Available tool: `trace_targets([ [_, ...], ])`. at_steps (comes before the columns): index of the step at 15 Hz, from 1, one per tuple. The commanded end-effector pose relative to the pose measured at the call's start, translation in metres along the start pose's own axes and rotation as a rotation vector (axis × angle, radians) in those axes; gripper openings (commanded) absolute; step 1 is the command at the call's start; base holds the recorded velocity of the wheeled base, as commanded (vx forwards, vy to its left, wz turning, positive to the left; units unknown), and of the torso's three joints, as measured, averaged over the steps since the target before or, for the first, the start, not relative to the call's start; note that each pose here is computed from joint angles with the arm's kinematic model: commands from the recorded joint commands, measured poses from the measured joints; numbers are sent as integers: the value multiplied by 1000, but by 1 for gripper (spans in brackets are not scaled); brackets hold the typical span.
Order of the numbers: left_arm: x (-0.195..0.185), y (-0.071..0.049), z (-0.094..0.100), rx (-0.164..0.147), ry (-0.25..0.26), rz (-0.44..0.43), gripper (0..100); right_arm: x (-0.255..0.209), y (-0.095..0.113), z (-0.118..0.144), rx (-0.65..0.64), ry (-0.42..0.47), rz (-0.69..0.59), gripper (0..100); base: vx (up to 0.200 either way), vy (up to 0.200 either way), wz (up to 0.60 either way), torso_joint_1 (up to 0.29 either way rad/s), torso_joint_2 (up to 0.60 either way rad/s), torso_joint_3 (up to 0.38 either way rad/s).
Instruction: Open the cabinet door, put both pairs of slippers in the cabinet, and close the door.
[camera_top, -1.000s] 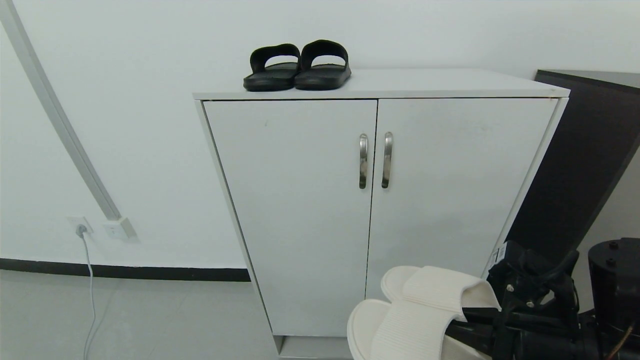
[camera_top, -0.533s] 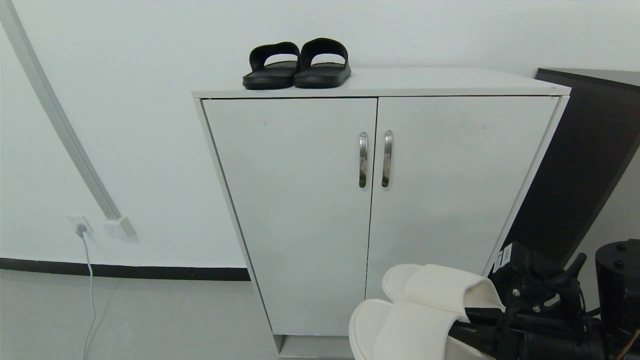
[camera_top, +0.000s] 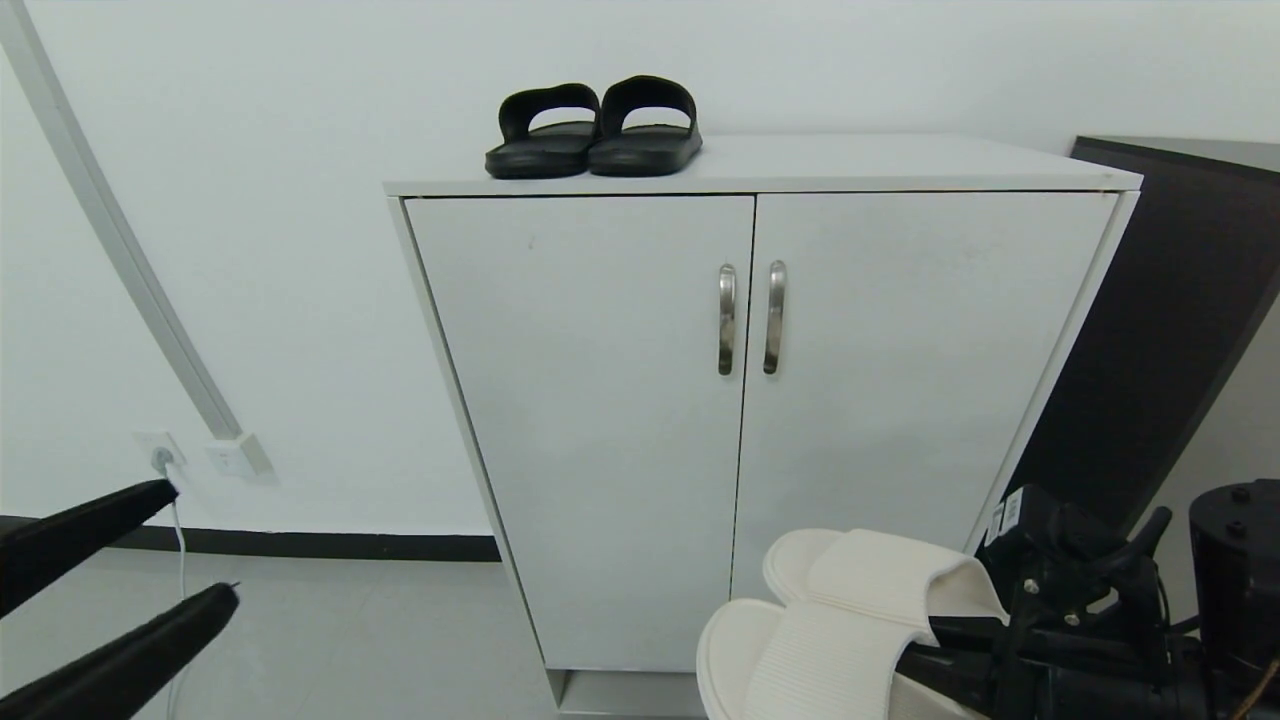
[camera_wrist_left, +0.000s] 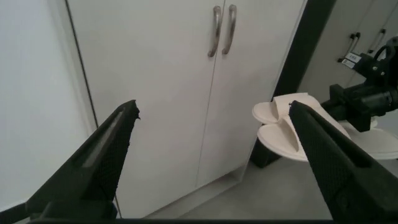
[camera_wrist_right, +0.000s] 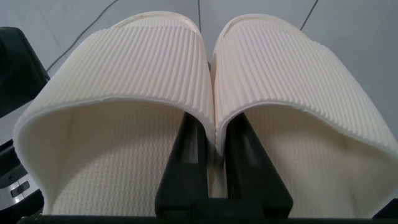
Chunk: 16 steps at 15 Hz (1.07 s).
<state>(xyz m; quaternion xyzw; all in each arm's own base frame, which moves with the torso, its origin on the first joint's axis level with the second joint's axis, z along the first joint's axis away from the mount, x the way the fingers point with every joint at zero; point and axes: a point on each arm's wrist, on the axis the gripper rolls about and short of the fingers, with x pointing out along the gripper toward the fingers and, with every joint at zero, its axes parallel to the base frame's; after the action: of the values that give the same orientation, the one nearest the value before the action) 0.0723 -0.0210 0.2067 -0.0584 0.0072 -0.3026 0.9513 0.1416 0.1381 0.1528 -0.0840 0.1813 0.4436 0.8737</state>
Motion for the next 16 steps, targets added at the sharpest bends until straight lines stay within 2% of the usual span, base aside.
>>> trace_targets([
  [1, 34, 8, 1, -34, 73, -61, 100, 1, 0, -1, 1, 6, -1, 0, 0, 0, 0, 0, 0, 0],
  [3, 41, 7, 2, -39, 87, -93, 100, 1, 0, -1, 5, 7, -2, 0, 0, 0, 0, 0, 0, 0],
  [6, 62, -2, 13, -38, 100, -200, 100, -1, -1, 0, 4, -2, -5, 0, 0, 0, 0, 0, 0, 0],
  [8, 87, -6, 20, -49, 125, -255, 100, -2, -1, 0, 3, -5, -7, 0, 0, 0, 0, 0, 0, 0],
  [12, 136, -19, 34, -46, 137, -355, 100, -2, -1, -1, 1, -2, -14, 0, 0, 0, 0, 0, 0, 0],
  [14, 154, -24, 36, -47, 147, -382, 100, -2, -1, -1, -1, -1, -17, 0, 0, 0, 0, 0, 0, 0],
  [16, 187, -35, 34, -51, 171, -434, 100, -1, -2, -1, 0, 0, -19, 0, 0, 0, 0, 0, 0, 0],
])
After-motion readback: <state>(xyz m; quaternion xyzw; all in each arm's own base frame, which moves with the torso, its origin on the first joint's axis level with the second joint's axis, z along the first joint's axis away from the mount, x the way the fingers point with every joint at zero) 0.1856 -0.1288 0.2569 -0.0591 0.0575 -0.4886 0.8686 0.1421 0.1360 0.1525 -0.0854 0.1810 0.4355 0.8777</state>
